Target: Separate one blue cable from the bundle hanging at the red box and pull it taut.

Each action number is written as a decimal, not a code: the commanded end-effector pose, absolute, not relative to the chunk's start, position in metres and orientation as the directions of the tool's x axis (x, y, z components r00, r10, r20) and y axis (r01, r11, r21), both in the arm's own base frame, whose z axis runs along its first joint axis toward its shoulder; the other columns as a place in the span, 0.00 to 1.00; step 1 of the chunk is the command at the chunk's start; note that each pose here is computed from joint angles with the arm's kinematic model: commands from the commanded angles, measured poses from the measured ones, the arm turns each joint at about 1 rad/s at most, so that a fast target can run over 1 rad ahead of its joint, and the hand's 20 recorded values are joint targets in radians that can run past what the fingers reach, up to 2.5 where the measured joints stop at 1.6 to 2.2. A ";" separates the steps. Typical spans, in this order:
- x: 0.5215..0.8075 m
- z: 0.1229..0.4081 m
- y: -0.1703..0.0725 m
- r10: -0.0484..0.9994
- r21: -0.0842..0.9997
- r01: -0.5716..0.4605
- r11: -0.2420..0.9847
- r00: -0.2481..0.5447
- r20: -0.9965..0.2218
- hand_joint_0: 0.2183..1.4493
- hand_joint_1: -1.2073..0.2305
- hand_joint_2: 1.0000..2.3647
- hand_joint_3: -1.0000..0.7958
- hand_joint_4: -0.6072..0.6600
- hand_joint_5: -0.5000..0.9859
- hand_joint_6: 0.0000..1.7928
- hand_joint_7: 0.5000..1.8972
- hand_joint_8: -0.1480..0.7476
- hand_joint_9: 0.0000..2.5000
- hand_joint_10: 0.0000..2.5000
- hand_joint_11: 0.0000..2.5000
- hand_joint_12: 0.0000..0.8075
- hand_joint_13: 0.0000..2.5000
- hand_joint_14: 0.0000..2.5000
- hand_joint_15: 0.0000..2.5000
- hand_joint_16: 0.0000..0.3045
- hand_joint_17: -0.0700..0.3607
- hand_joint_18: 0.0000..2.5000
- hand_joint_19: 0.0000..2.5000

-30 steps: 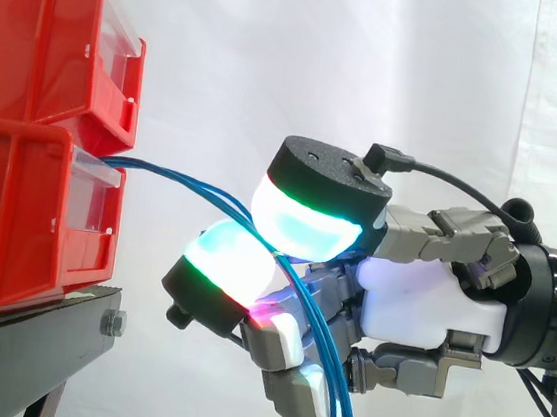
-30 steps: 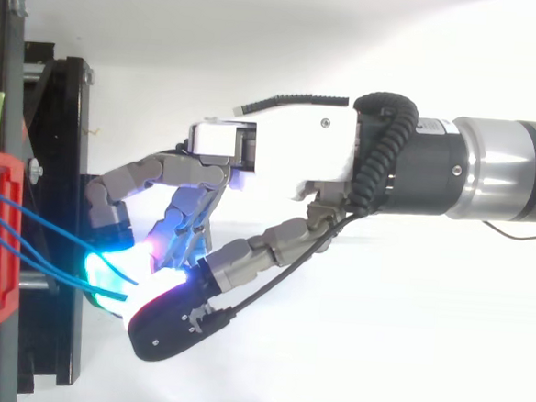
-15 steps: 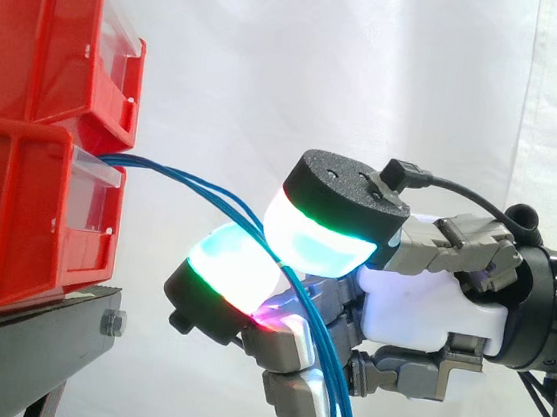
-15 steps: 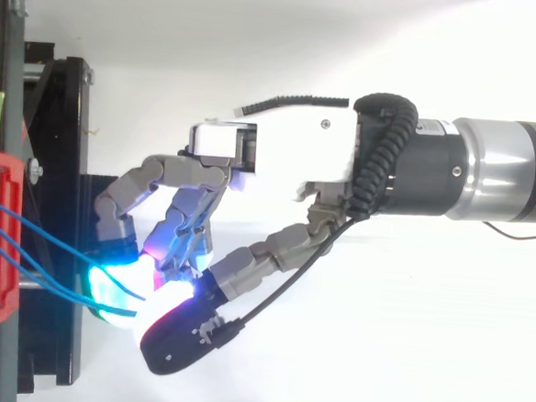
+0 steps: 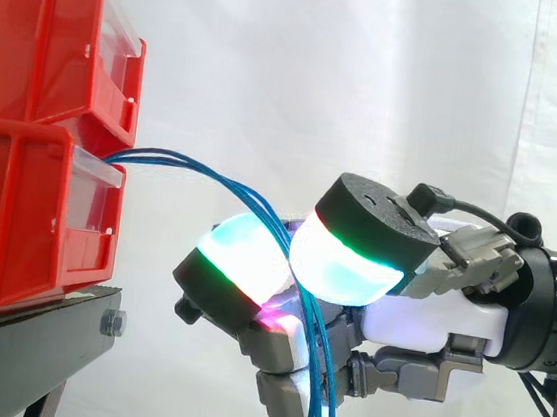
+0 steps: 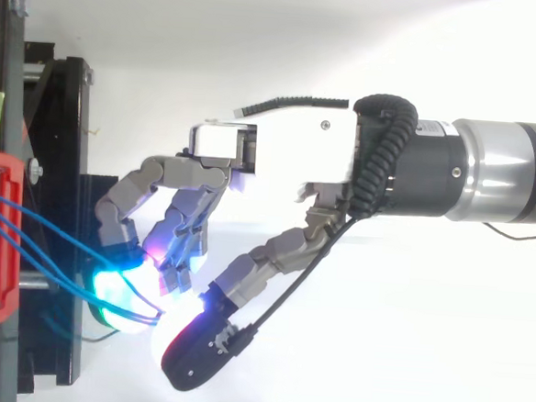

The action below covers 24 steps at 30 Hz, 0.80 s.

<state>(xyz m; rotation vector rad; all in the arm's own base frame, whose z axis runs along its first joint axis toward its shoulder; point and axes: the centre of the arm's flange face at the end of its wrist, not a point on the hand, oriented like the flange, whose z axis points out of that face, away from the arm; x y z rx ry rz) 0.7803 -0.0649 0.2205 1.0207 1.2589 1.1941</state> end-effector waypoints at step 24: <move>0.780 0.220 -0.065 0.989 0.988 -0.084 0.131 -0.061 -0.136 0.36 0.30 0.01 0.44 0.64 0.28 0.28 0.57 0.52 0.40 0.01 0.32 0.47 0.42 0.01 0.29 0.15 0.39 0.42 0.30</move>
